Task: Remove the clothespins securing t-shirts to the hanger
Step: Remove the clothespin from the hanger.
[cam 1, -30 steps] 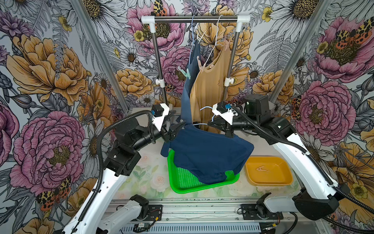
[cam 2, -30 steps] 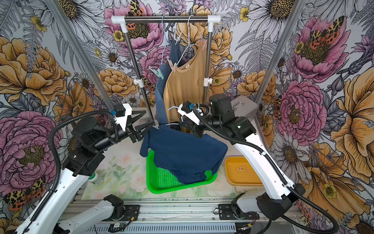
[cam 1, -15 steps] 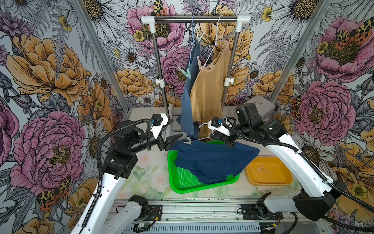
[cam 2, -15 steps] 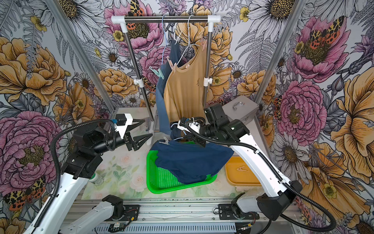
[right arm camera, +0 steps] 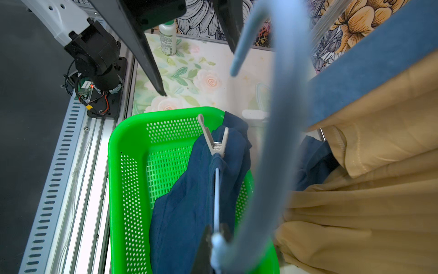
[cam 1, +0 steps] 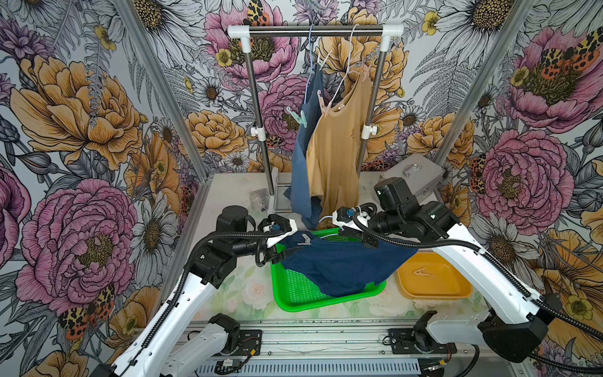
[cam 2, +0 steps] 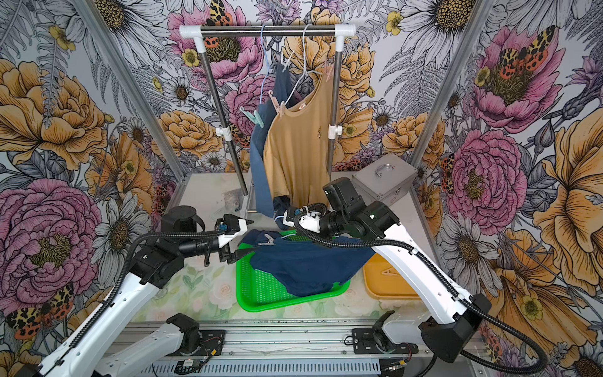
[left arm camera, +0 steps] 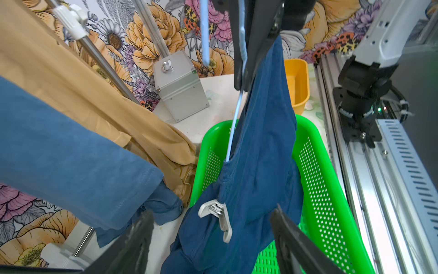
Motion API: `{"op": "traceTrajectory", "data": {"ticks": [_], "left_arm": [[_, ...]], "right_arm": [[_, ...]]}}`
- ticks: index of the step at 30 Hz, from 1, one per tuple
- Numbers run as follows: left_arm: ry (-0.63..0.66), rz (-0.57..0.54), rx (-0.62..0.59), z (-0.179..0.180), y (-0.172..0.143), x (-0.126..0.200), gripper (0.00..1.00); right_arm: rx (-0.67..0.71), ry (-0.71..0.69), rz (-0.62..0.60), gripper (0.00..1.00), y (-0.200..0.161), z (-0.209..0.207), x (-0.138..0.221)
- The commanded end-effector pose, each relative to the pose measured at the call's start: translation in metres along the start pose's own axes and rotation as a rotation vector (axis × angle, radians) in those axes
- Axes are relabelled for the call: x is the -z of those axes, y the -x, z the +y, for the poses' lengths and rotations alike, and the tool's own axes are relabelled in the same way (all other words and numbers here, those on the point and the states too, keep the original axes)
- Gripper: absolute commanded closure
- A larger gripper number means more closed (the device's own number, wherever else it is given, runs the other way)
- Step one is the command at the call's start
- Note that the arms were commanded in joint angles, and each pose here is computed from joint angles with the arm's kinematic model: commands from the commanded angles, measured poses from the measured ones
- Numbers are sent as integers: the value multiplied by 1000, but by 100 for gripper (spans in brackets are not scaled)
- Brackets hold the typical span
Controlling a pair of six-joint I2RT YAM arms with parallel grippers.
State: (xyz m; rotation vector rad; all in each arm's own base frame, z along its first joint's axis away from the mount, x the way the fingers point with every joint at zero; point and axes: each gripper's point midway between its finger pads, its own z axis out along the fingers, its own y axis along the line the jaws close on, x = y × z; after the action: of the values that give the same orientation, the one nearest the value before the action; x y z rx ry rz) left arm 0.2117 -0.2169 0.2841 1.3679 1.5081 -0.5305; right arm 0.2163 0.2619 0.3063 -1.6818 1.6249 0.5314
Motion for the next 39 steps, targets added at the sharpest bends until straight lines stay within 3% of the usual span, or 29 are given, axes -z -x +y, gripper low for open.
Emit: {"op": "traceTrajectory", "data": {"ticks": [1,14,24,34,39], "left_arm": [[-16,136,-74,-3,-29,-16,21],[-114,202,-87,-10,-51,-43,29],[-157,185,-84,-14,-45,-51,49],[-170,184,-68,-15,-43,-55,52],[-170,179,-62,-15,-41,-54,64]], "right_arm": [[48,-18,11,100,0,5,6],[68,0,11,100,-1,15,6],[68,9,1,100,2,16,6],[70,9,-3,100,5,14,6],[68,12,1,100,3,14,5]]}}
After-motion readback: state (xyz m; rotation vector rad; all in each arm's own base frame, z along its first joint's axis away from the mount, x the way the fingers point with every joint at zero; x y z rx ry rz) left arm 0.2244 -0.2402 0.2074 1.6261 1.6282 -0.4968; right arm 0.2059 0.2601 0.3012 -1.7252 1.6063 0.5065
